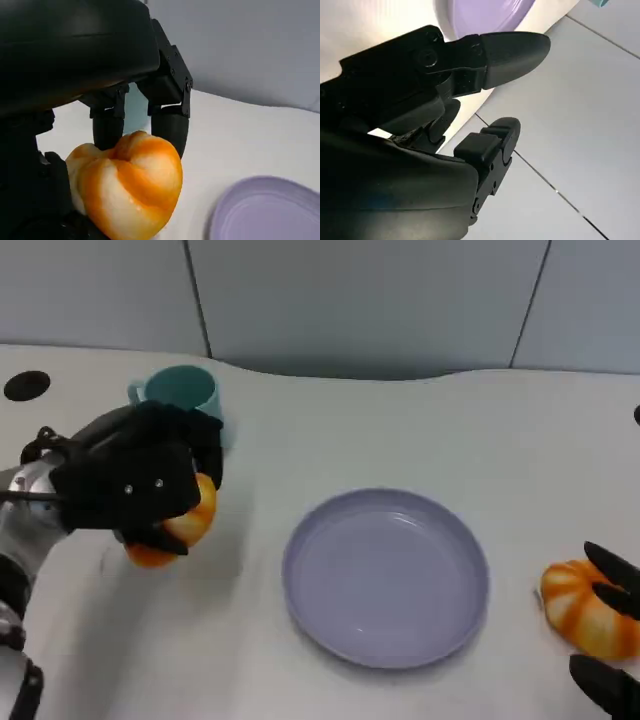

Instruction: Grasp the bread from the table and place it into the plate.

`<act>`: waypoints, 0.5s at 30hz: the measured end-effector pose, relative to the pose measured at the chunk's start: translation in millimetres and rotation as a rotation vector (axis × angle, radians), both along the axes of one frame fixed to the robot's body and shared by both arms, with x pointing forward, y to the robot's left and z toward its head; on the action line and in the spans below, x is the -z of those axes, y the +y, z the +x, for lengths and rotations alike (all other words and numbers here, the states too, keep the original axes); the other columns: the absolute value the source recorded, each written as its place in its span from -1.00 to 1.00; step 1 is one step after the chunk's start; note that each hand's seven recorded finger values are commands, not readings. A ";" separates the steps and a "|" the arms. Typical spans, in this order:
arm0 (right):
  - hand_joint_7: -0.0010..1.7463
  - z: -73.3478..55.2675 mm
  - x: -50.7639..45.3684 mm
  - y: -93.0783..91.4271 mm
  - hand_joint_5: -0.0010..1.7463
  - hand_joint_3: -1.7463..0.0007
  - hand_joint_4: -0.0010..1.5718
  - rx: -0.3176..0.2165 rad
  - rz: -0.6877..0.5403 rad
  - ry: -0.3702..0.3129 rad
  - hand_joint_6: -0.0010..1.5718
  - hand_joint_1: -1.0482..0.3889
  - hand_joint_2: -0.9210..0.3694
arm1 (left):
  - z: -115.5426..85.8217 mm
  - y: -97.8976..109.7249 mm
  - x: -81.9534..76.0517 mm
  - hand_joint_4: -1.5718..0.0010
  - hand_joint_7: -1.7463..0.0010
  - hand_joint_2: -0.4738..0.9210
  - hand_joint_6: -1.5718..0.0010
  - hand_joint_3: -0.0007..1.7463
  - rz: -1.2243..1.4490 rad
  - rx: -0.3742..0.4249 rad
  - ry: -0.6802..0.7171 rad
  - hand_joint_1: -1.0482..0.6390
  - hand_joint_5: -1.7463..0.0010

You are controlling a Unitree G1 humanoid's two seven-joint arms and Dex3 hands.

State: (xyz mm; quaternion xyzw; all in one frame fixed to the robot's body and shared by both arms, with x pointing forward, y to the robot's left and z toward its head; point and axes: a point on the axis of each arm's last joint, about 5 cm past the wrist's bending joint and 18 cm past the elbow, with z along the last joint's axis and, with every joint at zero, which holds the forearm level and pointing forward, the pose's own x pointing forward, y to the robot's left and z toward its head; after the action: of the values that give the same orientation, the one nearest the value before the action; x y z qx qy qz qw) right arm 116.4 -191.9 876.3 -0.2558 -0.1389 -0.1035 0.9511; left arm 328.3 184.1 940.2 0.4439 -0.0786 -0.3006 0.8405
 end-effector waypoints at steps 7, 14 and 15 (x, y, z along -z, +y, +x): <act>-1.00 0.5 0.2 -0.1 -0.97 0.63 0.10 -0.003 0.001 0.010 -0.23 -0.03 -1.00 | 0.2 -30.2 -6.0 -0.07 -1.00 0.69 0.22 -0.50 -0.058 0.206 -0.013 -0.09 -1.00; -0.98 1.1 1.5 -0.8 -0.95 0.61 0.12 -0.022 -0.015 0.065 -0.20 -0.06 -1.00 | -1.6 -61.8 -8.2 -0.02 -1.00 0.70 0.30 -0.47 -0.074 0.343 -0.033 -0.01 -1.00; -0.98 1.0 1.8 -0.7 -0.93 0.62 0.16 -0.025 -0.016 0.075 -0.19 -0.06 -1.00 | -1.5 -66.7 -9.0 -0.02 -1.00 0.70 0.32 -0.45 -0.075 0.361 -0.030 0.01 -1.00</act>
State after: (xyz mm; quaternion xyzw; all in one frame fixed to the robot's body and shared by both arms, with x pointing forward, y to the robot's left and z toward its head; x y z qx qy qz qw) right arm 117.4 -192.7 874.6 -0.2655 -0.1070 -0.0809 0.9547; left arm 326.8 117.4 949.2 0.3953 -0.1807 -0.4368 0.7876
